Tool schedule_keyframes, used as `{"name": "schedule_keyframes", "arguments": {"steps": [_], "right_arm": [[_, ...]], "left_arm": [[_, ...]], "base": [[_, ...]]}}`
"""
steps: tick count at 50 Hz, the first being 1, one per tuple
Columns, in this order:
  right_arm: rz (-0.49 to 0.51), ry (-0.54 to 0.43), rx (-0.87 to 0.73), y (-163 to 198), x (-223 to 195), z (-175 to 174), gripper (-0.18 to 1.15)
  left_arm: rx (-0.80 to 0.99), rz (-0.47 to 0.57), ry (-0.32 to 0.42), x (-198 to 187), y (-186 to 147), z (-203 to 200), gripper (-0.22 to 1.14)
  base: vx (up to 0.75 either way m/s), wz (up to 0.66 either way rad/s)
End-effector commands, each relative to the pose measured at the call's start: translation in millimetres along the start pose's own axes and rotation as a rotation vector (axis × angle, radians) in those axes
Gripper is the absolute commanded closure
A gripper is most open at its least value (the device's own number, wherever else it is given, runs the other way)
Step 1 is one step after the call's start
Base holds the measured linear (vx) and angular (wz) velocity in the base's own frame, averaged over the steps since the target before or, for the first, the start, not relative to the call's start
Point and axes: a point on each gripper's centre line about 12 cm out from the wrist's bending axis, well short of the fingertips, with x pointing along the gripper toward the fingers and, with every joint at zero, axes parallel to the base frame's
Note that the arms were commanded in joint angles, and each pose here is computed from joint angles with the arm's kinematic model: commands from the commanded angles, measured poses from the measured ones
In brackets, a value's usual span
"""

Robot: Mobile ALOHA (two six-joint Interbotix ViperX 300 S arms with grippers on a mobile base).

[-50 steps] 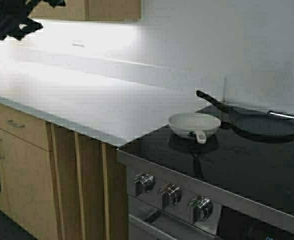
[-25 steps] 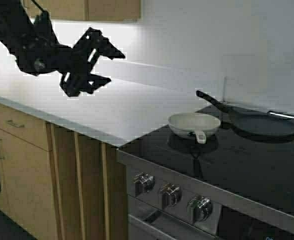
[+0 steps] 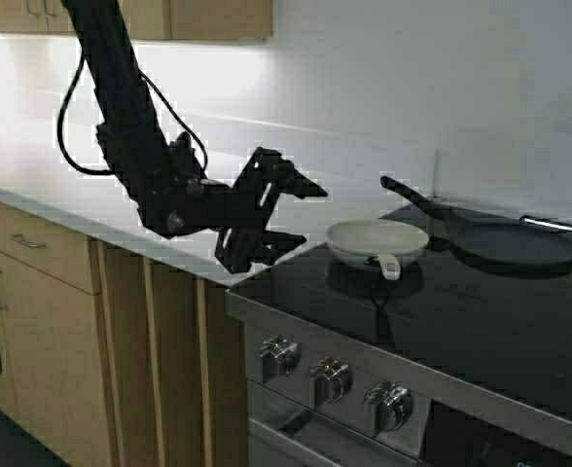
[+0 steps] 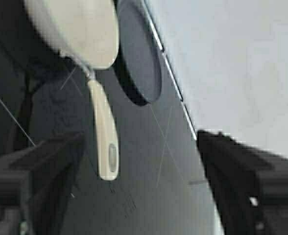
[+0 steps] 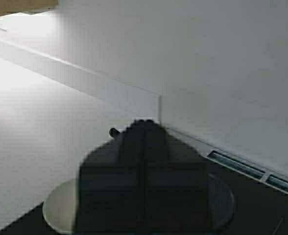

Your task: Wash the pan

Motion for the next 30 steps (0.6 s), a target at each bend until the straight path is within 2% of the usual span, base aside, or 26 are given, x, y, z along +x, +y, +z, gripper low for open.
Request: {"name": "schedule_keyframes", "arguments": {"steps": [1, 19, 30], "right_arm": [[0.001, -0.005, 0.0, 0.1, 1.8, 3.1, 0.91], [0.0, -0.003, 0.002, 0.1, 1.8, 2.9, 0.91], [0.0, 0.002, 0.002, 0.1, 2.0, 2.2, 0.91]], "left_arm": [[-0.028, -0.06, 0.008, 24.0, -5.6, -7.4, -0.09], [-0.107, -0.064, 0.02, 77.3, 13.8, -27.0, -0.09], [-0.113, -0.057, 0.022, 100.7, 14.1, -32.7, -0.09]], "base": [[0.0, 0.0], [0.0, 0.0], [0.0, 0.0]]}}
